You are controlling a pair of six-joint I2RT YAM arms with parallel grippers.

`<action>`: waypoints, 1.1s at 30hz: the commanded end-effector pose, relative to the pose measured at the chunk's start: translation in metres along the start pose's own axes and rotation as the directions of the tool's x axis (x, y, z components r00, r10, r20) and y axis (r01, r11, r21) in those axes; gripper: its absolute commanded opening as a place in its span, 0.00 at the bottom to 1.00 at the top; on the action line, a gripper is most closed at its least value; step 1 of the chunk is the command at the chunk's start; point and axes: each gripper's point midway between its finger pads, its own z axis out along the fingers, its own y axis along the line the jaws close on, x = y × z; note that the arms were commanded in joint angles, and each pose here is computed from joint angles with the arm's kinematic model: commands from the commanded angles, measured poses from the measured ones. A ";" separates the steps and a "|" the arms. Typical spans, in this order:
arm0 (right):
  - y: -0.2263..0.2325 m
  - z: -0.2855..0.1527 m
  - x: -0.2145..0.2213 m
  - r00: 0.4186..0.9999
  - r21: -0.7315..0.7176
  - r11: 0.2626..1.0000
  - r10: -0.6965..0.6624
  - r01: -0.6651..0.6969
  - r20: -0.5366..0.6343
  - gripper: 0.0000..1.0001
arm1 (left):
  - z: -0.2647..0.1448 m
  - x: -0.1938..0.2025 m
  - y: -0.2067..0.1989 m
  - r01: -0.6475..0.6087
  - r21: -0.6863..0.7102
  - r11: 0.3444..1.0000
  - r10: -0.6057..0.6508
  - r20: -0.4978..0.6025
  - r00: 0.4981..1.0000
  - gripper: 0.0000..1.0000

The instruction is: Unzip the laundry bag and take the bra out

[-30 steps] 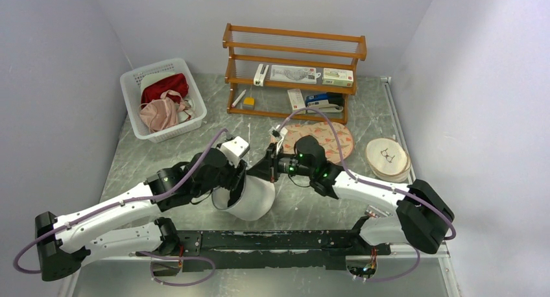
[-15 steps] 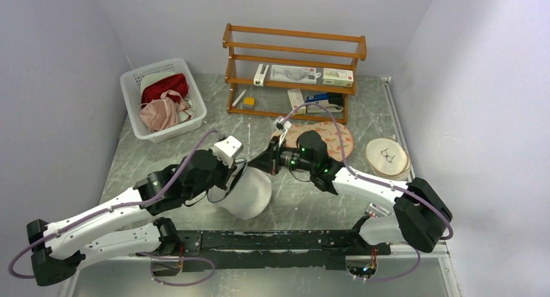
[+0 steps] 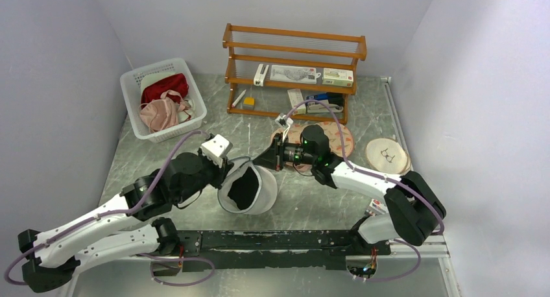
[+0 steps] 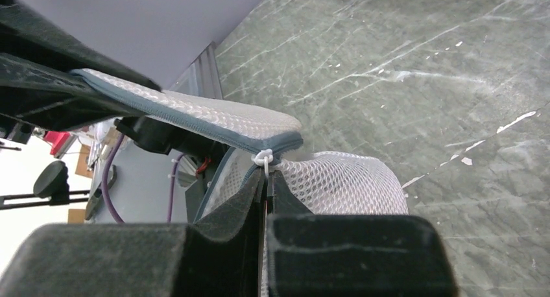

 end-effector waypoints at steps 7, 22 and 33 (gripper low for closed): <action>0.047 0.007 -0.005 0.991 -0.100 0.986 -0.132 0.131 0.002 0.00 | 0.022 0.021 0.005 -0.047 -0.077 0.996 0.036 -0.137 0.990 0.60; 0.038 0.014 0.000 0.991 -0.039 0.991 -0.130 0.129 -0.024 0.00 | 0.008 0.001 -0.006 -0.025 0.020 1.000 0.025 -0.029 0.999 0.07; -0.019 0.016 0.008 0.981 0.004 0.997 -0.073 0.075 -0.182 0.00 | -0.004 -0.009 -0.019 -0.026 0.117 0.993 0.022 0.034 0.999 0.07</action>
